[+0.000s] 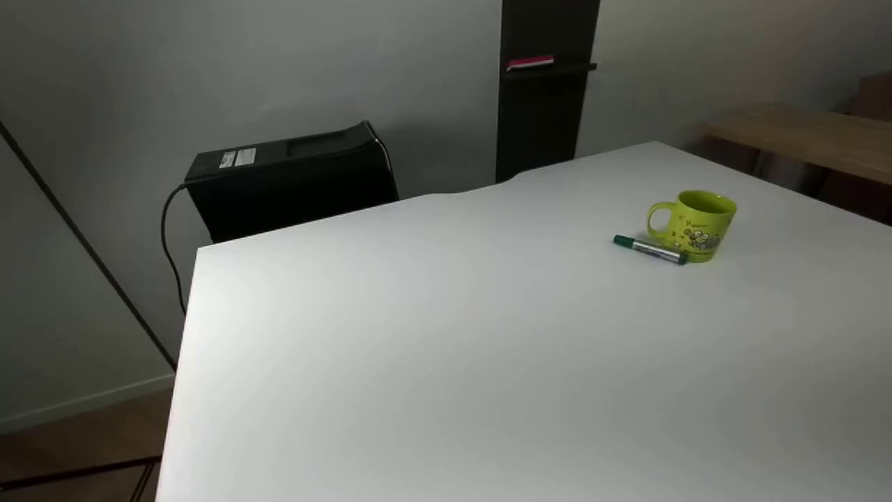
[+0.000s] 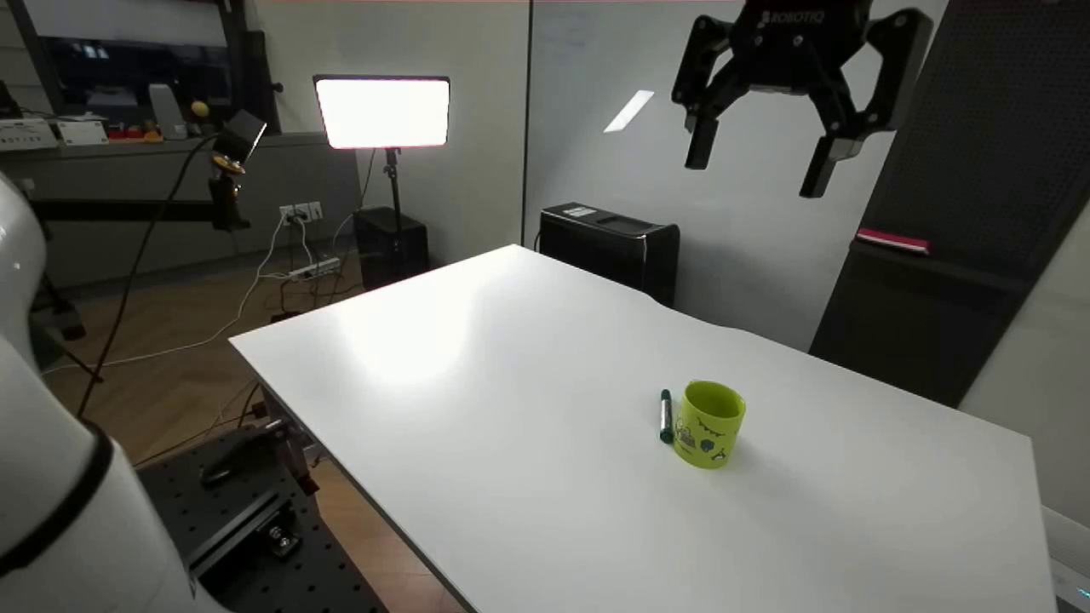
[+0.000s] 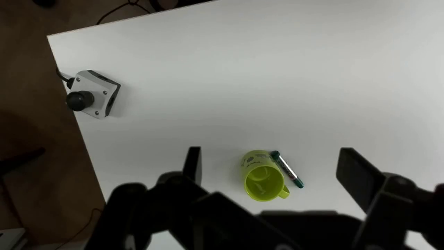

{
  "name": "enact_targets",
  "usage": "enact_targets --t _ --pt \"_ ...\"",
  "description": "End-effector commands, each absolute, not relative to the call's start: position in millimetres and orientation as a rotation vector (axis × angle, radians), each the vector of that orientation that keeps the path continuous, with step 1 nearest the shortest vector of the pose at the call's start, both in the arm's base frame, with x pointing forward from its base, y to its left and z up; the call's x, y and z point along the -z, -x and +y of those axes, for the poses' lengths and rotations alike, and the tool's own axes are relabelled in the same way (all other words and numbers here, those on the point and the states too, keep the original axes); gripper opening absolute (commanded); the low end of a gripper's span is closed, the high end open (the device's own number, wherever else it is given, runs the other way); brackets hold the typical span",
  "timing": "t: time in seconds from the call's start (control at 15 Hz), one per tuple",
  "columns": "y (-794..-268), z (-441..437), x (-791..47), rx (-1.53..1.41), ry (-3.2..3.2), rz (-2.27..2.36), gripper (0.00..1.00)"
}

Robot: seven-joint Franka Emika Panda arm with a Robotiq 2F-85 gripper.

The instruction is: Pick the marker and put it in the cup

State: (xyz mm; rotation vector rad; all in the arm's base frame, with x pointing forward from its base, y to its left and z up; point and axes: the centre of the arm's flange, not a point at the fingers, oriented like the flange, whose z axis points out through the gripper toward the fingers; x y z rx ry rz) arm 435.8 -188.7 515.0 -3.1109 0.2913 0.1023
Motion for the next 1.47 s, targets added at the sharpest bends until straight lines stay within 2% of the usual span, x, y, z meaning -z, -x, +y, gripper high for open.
enact_targets --t 0.0,0.67,1.07,1.4 --pt "-436 -189 -515 -0.102 3.111 0.291 1.0" --pt "-436 -189 -515 -0.102 3.111 0.291 1.0" --pt "-443 -175 -465 -0.314 2.991 -0.266 1.0" --pt "-454 -165 -395 -0.472 2.948 -0.534 1.0"
